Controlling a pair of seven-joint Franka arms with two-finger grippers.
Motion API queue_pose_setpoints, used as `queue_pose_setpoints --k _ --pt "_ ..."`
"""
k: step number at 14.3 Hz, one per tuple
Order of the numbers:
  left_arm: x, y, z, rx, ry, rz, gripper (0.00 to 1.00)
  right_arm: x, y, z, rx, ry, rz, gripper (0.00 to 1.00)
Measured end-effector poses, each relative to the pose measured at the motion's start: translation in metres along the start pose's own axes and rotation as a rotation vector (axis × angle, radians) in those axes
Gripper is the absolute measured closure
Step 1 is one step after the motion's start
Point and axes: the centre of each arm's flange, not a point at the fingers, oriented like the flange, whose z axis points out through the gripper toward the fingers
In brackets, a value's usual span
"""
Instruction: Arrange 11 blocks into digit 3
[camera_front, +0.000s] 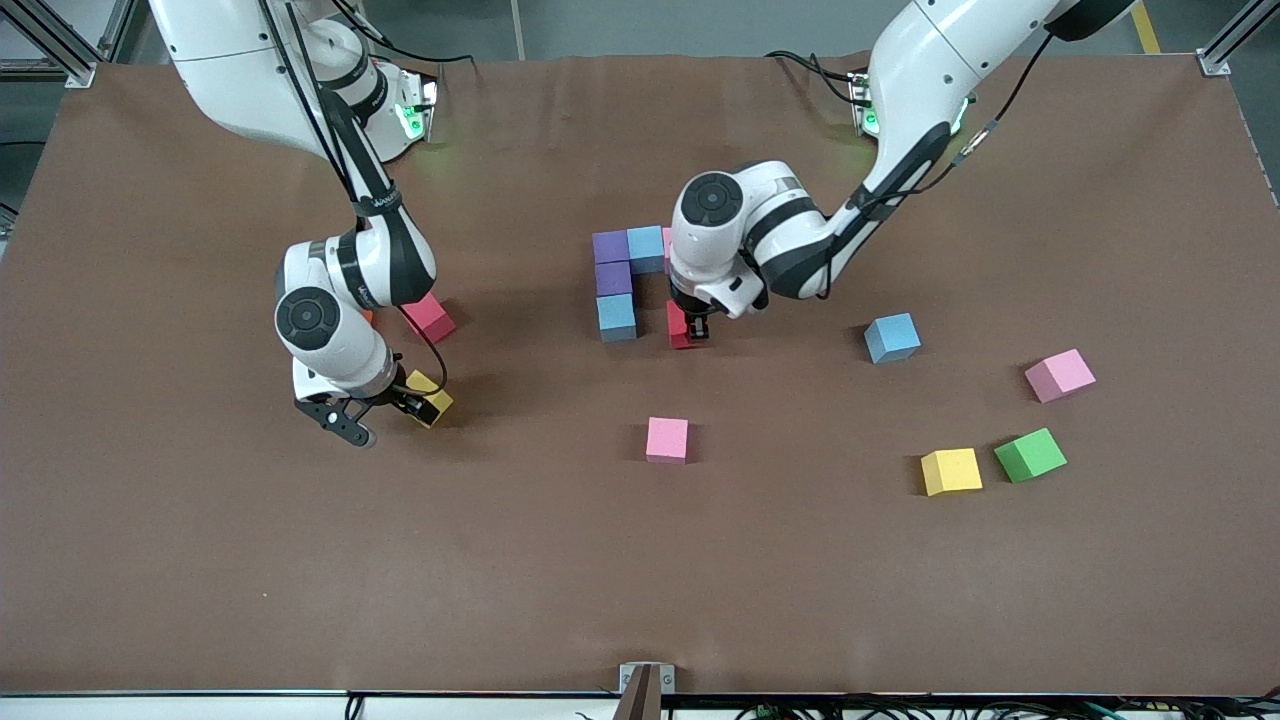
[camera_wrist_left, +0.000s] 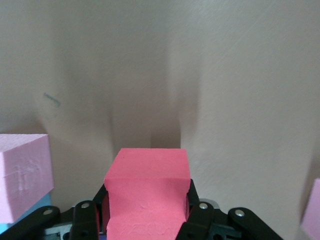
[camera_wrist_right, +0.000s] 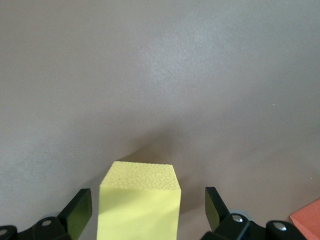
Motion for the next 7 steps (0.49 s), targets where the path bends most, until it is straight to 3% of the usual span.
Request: queue_pose_setpoints --k 7 --pt "-0.016 -0.018 0.001 -0.017 -0.030 0.041 0.41 -0.011 0.001 0.011 0.033 0.031 -0.010 0.02"
